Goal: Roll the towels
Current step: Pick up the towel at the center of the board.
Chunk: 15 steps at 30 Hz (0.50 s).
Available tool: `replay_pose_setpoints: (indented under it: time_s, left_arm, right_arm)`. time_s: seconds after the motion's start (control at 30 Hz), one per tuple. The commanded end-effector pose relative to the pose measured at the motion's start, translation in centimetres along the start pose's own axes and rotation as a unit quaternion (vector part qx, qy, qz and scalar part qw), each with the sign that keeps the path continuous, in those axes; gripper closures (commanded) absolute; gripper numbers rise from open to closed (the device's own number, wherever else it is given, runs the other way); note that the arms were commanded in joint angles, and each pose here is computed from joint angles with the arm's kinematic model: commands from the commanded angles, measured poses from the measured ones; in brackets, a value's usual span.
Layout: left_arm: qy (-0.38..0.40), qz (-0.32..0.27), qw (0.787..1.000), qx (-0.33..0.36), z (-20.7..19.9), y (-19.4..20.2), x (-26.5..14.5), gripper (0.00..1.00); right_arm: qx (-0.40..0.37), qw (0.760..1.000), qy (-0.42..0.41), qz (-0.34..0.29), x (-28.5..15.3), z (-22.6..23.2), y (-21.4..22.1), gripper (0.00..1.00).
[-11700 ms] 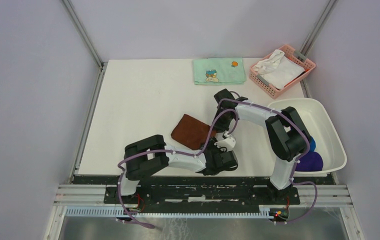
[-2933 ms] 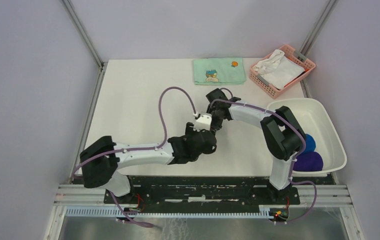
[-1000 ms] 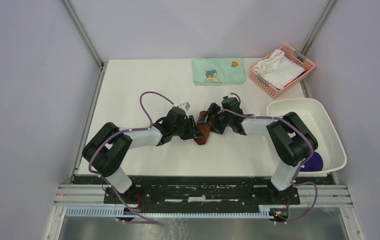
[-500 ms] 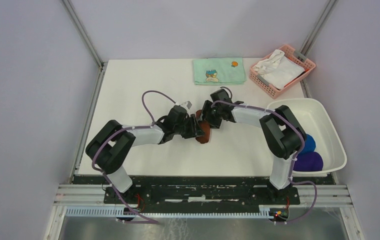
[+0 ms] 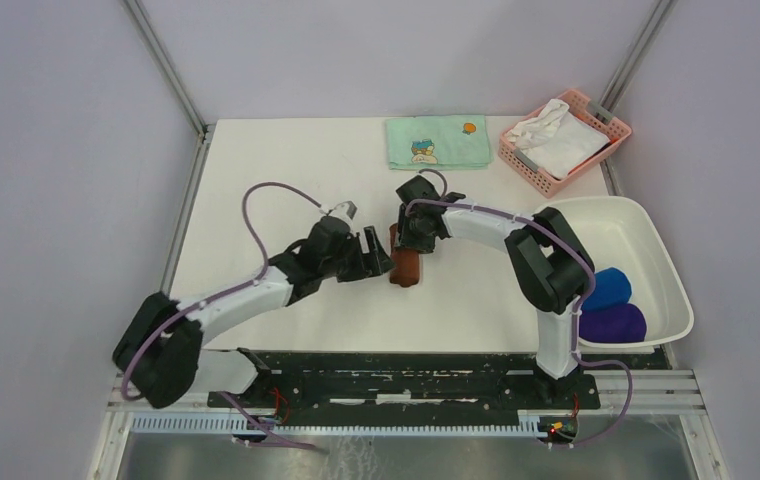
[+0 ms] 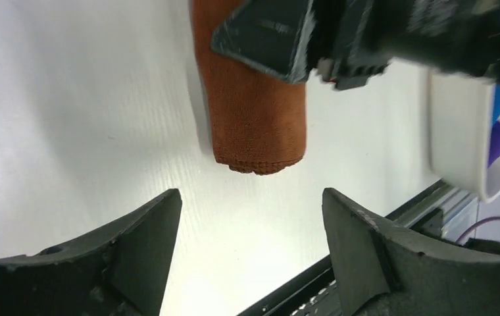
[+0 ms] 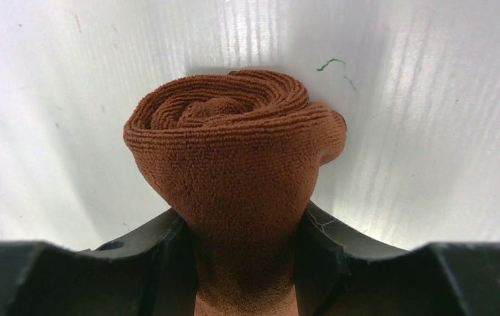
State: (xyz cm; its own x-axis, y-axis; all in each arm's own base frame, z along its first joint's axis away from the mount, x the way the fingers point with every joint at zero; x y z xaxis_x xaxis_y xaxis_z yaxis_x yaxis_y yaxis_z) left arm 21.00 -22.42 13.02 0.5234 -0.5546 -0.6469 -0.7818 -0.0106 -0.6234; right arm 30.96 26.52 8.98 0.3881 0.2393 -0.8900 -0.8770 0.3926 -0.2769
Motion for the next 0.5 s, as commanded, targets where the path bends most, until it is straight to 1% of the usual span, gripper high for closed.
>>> replay_pose_setpoints:
  time_s: [0.0, 0.07, 0.17, 0.27, 0.37, 0.47]
  left_arm:
    - [-0.066, -0.08, 0.994, 0.022, 1.2, -3.7, -5.8, 0.13]
    - [-0.096, -0.09, 0.991, 0.031, 2.2, -5.0, -8.1, 0.09]
    - [-0.134, -0.112, 0.984, 0.044, 3.6, -7.5, -11.3, 0.08]
    - [-0.185, -0.144, 0.97, 0.066, 5.0, -9.7, -14.1, 0.07]
    - [-0.242, -0.161, 0.952, 0.096, 5.9, -10.7, -15.5, 0.07]
    - [-0.294, -0.167, 0.935, 0.108, 7.1, -10.8, -15.8, 0.07]
  right_arm:
    - [-0.046, 0.987, 0.153, 0.008, 0.9, -5.6, 1.2, 0.6]
    - [-0.044, 0.989, 0.138, 0.001, 0.3, -5.0, 0.7, 0.62]
    - [-0.036, 0.994, 0.102, -0.011, -1.3, -4.1, -0.3, 0.66]
    - [-0.009, 0.998, 0.063, -0.026, -3.9, -3.8, -2.1, 0.67]
    - [0.045, 0.996, 0.038, -0.06, -7.3, -5.3, -5.1, 0.68]
    - [0.101, 0.989, 0.022, -0.108, -11.0, -7.6, -8.1, 0.67]
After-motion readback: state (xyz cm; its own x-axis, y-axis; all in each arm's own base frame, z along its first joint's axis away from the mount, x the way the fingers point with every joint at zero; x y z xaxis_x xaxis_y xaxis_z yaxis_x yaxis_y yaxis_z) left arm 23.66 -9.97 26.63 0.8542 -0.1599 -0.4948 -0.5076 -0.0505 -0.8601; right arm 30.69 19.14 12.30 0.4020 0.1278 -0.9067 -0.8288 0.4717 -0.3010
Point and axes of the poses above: each gripper's point midway between its finger pads, its own x axis out along the fingers, its own z axis along the line the jaws close on, y = z × x, the point moved 8 cm from there along -x, back along the fingers, and after that the axes turned 14 degrees about x, right-handed, at the moved point
